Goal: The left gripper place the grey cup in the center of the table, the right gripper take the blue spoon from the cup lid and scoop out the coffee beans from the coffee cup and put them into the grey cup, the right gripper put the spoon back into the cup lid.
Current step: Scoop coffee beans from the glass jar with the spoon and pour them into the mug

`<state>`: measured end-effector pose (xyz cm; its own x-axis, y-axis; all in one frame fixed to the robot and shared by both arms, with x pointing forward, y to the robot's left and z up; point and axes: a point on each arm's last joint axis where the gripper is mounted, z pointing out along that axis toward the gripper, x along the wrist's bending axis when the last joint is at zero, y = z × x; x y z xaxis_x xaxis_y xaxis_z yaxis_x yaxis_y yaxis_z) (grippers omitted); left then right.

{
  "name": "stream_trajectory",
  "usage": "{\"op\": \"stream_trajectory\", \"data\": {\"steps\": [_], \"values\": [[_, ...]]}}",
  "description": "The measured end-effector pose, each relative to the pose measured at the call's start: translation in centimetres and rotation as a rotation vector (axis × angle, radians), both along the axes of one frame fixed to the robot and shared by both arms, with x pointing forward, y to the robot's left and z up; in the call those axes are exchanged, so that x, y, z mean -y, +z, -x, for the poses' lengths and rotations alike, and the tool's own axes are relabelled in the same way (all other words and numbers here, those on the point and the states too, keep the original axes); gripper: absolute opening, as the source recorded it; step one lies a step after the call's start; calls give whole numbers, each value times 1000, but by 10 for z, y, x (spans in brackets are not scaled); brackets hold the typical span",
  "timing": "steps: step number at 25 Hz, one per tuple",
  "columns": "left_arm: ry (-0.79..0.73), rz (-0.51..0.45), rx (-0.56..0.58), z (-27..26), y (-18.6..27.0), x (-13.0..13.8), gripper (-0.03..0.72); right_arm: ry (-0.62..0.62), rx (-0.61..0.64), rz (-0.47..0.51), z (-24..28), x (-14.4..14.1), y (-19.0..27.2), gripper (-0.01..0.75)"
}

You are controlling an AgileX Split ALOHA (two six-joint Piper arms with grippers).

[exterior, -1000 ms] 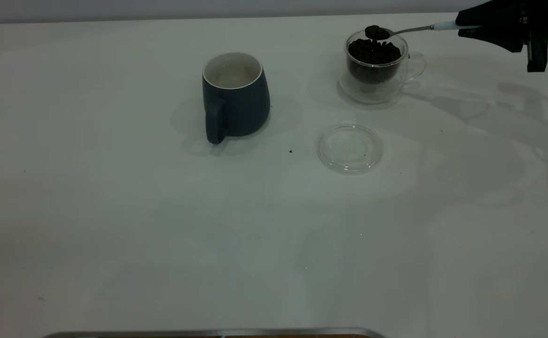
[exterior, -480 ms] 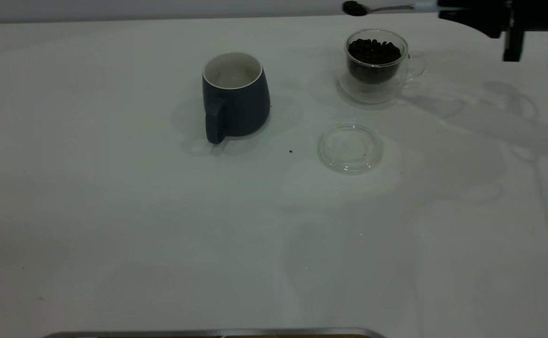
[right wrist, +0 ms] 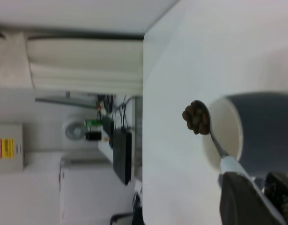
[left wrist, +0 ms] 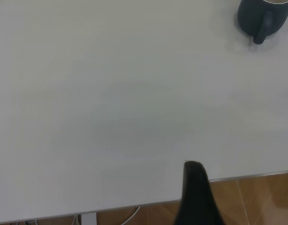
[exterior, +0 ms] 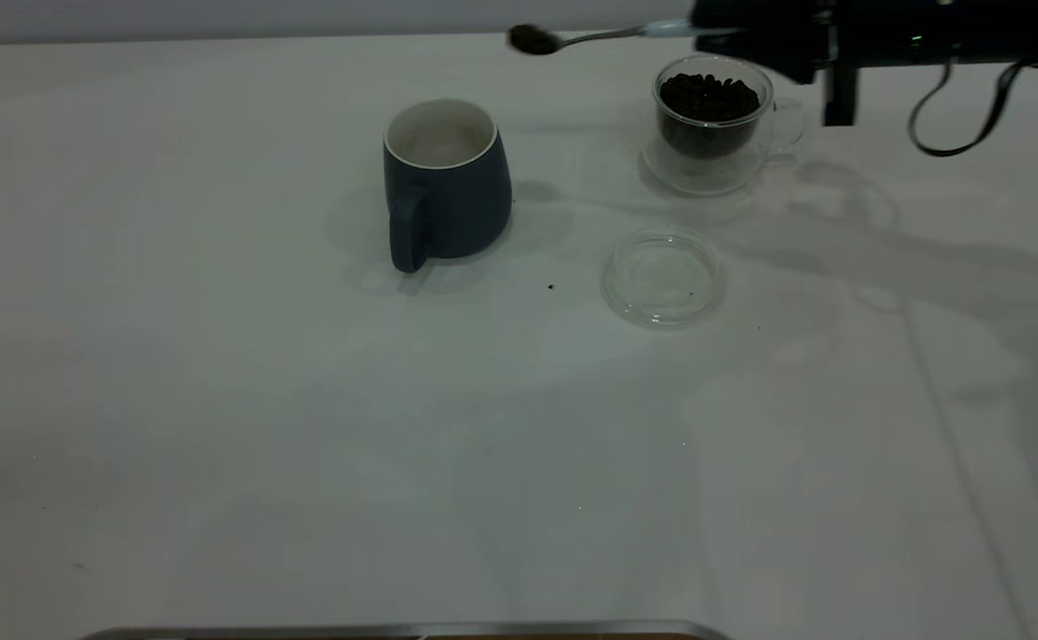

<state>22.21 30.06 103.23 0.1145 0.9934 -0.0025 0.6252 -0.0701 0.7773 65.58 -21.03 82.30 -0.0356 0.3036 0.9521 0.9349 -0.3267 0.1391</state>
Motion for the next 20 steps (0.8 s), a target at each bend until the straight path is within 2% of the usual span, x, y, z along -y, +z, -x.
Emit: {"op": "stream_trajectory", "data": {"steps": [5,11,16,20], "values": [[0,0,0,0,0,0,588,58,-5,24,6,-29,-2,108],[-1,-1,0,0,0,0,588,81,30,132,10,-48,-10,108],[-2,-2,0,0,0,0,588,115,147,213,9,-49,-13,108],[-2,-2,0,0,0,0,588,173,338,274,3,-50,-8,108]]}}
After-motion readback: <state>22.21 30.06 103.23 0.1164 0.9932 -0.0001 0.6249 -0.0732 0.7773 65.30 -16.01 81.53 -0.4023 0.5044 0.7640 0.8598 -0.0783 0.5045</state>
